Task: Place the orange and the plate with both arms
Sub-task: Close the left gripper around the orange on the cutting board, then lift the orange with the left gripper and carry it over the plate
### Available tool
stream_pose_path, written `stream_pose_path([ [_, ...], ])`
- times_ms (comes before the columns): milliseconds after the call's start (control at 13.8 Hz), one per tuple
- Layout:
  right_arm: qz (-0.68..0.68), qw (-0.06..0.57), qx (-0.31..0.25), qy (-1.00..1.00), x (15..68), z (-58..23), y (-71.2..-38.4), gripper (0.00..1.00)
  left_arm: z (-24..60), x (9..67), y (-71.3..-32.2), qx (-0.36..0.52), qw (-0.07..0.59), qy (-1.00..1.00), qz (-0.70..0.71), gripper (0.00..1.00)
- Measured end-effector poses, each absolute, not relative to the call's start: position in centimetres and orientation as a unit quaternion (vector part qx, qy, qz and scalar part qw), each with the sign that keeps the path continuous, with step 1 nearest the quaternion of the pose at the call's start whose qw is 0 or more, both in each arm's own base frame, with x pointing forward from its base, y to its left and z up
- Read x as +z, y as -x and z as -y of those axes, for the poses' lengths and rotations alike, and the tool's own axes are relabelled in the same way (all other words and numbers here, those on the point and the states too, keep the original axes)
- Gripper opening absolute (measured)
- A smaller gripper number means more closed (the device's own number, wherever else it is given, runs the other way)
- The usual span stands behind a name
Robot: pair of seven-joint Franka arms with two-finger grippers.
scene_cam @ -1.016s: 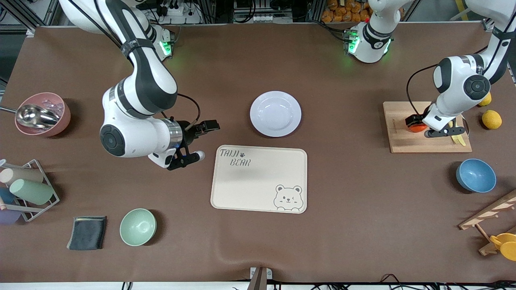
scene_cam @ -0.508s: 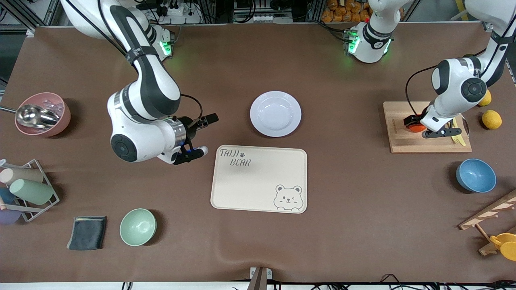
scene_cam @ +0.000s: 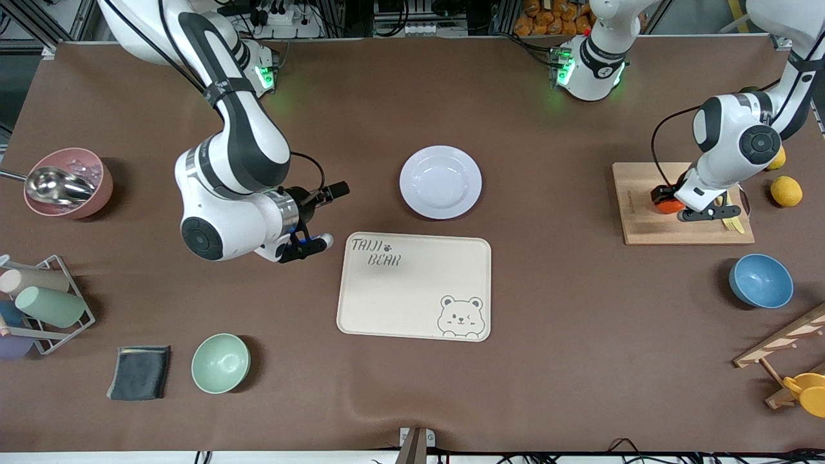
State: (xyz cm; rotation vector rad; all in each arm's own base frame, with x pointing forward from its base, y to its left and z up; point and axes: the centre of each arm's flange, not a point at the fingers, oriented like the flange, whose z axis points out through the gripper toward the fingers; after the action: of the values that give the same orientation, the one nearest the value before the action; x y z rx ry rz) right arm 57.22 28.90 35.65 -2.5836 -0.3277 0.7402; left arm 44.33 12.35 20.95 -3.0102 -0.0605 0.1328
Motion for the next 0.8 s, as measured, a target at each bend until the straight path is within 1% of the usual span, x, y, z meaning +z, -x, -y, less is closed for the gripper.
stream_pose_path([
  [145, 0.118, 0.216, 0.267, 0.932, 35.7, -28.9, -57.2, 1.0, -11.4, 22.9, -46.2, 0.022, 0.071, 0.997, 0.007, 0.75],
  [290, 0.118, 0.216, 0.267, 0.932, 35.7, -28.9, -57.2, 1.0, -8.5, 26.0, -48.7, -0.006, 0.071, 0.997, -0.009, 0.75],
  [580, 0.117, 0.216, 0.266, 0.932, 35.7, -28.8, -57.3, 1.0, 3.2, 34.0, -54.4, -0.018, 0.025, 1.0, 0.006, 0.75],
  [798, 0.117, 0.216, 0.266, 0.932, 35.7, -28.8, -57.3, 1.0, 8.7, 38.4, -57.1, -0.011, 0.01, 0.999, 0.037, 0.75],
])
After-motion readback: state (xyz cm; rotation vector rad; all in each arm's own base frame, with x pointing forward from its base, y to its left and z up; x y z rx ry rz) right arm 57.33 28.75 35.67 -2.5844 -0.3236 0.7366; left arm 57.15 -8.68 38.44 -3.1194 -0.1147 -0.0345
